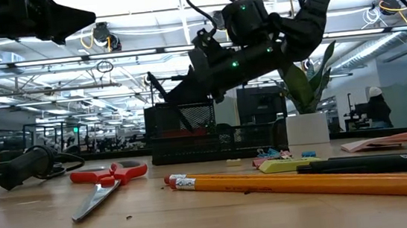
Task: Pick and place office supplies into organizer
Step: Put the black pen into the black desk organizer
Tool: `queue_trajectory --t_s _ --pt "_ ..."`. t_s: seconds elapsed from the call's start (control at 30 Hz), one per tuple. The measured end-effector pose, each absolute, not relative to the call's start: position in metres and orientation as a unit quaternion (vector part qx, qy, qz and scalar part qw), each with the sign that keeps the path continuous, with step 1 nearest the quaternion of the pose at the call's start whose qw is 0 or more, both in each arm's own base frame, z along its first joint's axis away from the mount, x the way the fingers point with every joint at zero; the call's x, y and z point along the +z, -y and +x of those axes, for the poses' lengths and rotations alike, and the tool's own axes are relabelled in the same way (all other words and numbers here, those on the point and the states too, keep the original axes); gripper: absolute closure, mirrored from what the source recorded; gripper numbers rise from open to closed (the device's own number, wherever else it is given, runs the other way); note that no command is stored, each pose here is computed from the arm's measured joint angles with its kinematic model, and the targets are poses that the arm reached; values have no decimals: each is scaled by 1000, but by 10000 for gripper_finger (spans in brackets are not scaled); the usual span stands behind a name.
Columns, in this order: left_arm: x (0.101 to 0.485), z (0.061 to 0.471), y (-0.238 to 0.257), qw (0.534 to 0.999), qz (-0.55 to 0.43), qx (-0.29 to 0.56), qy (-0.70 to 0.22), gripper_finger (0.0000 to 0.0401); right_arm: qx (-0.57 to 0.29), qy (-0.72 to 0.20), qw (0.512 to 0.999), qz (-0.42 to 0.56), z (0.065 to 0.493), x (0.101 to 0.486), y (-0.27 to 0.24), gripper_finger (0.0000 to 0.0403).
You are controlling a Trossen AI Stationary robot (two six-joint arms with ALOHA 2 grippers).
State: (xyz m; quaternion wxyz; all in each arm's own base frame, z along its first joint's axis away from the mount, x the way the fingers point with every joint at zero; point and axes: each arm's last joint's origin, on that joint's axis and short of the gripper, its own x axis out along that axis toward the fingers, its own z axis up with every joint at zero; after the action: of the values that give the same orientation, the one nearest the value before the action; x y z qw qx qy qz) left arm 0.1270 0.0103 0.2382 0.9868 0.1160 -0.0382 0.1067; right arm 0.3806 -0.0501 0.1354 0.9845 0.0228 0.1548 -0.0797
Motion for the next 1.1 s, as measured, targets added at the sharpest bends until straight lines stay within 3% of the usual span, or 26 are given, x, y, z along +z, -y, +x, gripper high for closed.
queue_trajectory --t_s 0.33,0.73,0.87,1.1 --pt "238 127 -10 987 116 107 38 339 -81 -155 984 26 381 135 48 330" --pt "238 127 -10 987 115 107 38 339 -81 -151 985 15 380 140 41 309" --pt "238 127 -10 987 115 107 38 339 -74 -156 985 -9 374 160 37 308" --pt "237 127 -10 987 116 106 34 339 -100 -157 981 -53 342 230 24 308"
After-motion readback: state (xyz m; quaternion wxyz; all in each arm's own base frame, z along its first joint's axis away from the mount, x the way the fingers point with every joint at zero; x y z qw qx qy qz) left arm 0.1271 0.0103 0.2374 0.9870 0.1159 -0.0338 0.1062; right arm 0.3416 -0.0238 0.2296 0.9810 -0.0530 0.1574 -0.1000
